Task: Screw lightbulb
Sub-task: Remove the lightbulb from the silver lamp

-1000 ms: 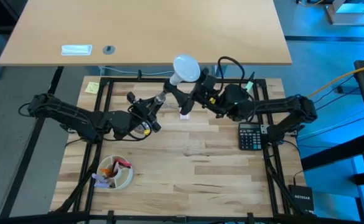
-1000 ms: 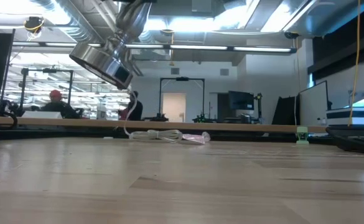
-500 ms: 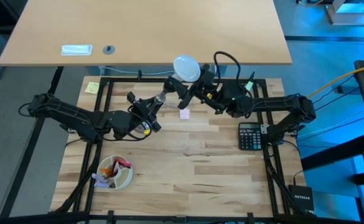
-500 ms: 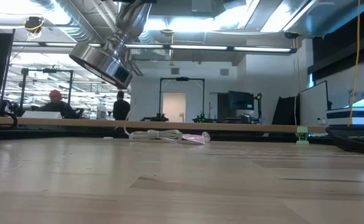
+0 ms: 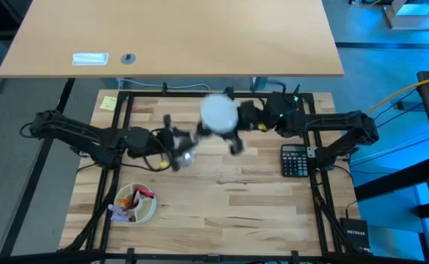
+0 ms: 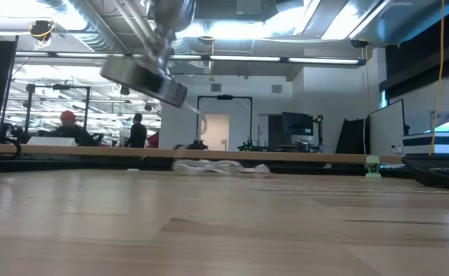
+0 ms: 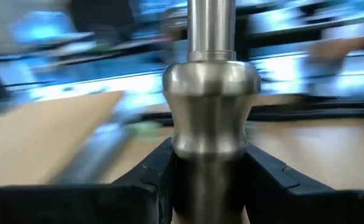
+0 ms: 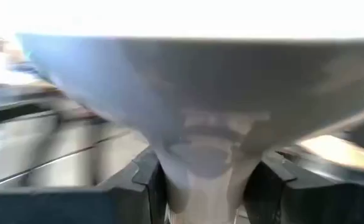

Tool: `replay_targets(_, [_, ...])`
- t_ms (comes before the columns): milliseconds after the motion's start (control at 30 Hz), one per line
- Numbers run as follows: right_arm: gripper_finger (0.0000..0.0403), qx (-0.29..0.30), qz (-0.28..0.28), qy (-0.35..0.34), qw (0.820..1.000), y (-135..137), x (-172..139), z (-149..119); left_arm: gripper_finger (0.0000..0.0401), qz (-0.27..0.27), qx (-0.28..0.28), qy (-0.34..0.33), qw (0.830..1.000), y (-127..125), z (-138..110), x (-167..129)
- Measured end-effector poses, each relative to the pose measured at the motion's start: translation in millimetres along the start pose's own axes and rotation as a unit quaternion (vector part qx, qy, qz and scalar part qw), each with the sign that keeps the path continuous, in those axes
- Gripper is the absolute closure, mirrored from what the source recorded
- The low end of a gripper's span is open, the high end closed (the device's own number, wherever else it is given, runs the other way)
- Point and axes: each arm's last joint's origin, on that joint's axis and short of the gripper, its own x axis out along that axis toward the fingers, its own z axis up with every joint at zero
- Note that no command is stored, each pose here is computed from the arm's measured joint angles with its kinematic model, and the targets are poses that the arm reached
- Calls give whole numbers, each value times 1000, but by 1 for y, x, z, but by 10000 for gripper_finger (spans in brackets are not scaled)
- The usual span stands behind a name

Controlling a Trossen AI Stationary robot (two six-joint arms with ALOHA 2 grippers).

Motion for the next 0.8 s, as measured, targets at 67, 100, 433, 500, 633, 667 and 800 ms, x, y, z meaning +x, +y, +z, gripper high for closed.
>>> replay_targets(67, [251, 1, 109, -1, 994, 6, -3, 3, 278, -95, -15, -14, 995, -1, 2, -2])
replay_targets(100, [251, 4, 150, -2, 989, 9, -4, 4, 278, -134, -25, -18, 991, -1, 2, -3])
replay_targets(433, [251, 26, 206, 2, 978, 12, -6, 3, 278, -187, -45, -14, 981, 4, -1, 4])
replay_targets(500, [251, 33, 180, 4, 983, 11, -5, 3, 278, -181, -45, -14, 982, 4, -1, 4])
replay_targets(633, [223, 49, 128, 14, 990, 9, -4, 2, 278, -143, -40, -10, 989, 6, -2, 5])
replay_targets(667, [197, 53, 114, 20, 992, 8, -4, 1, 278, -130, -34, -11, 991, 7, -1, 5])
replay_targets(800, [92, 65, 36, 36, 997, 3, -4, -3, 278, -79, -33, -12, 996, 10, 0, 5])
